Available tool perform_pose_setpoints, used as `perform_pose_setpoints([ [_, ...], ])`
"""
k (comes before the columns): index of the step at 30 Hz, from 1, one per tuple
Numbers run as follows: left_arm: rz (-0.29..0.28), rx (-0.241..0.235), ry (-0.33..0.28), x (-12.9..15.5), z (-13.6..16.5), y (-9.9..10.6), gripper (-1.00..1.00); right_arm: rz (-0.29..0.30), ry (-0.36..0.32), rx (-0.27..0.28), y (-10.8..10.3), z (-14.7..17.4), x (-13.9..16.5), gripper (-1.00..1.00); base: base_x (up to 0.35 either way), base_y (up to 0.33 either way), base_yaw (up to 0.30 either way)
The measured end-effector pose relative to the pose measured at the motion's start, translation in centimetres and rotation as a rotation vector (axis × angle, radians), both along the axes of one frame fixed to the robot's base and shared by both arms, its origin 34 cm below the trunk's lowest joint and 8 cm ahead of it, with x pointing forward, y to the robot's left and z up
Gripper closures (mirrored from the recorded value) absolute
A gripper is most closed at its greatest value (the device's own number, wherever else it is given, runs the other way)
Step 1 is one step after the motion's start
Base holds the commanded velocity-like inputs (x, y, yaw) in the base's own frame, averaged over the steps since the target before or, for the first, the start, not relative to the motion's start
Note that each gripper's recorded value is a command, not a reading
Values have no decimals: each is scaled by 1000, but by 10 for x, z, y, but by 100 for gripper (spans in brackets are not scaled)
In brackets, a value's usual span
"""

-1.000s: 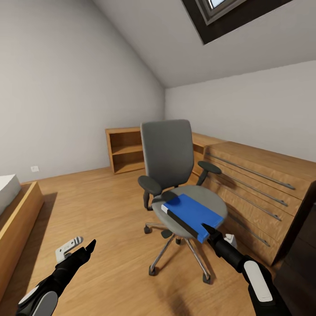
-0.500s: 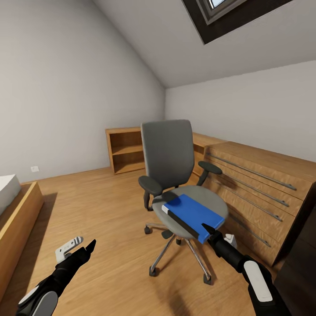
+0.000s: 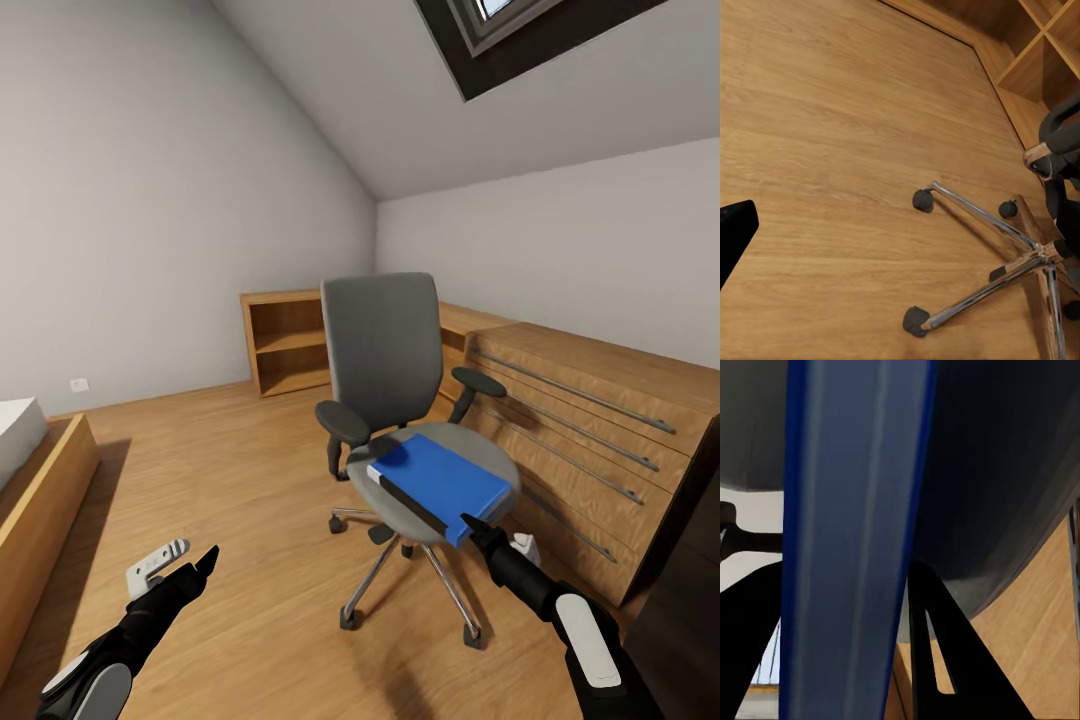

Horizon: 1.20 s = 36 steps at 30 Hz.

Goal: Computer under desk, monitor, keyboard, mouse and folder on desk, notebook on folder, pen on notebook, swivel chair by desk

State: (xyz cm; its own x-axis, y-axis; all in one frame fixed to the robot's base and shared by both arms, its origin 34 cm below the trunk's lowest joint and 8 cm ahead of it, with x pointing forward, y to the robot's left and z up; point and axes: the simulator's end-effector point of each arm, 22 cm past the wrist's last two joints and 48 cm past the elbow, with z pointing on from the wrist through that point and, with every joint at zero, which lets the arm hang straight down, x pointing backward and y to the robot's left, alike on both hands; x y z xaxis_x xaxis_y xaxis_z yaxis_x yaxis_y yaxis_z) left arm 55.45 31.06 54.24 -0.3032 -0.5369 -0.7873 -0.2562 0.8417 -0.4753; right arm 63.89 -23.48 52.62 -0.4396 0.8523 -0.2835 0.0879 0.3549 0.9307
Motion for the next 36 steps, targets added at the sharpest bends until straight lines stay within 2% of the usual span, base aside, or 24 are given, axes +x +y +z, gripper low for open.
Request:
perform_pose_setpoints([
  [8,-2,1,3,0,-1,0,-100,-1,-1,0,0,0,0,100,0,0,0],
  [21,-2,2,5,7,28,0,-100,-8,-7,6,-3,32,9,100,-10,0,0],
  [29,-1,1,6,12,45,0,-100,-18,-16,-1,-9,52,15,100,-280,-41,0],
  [36,-1,1,7,16,61,0,-100,-47,-22,-14,-28,70,19,100,-306,-80,0],
])
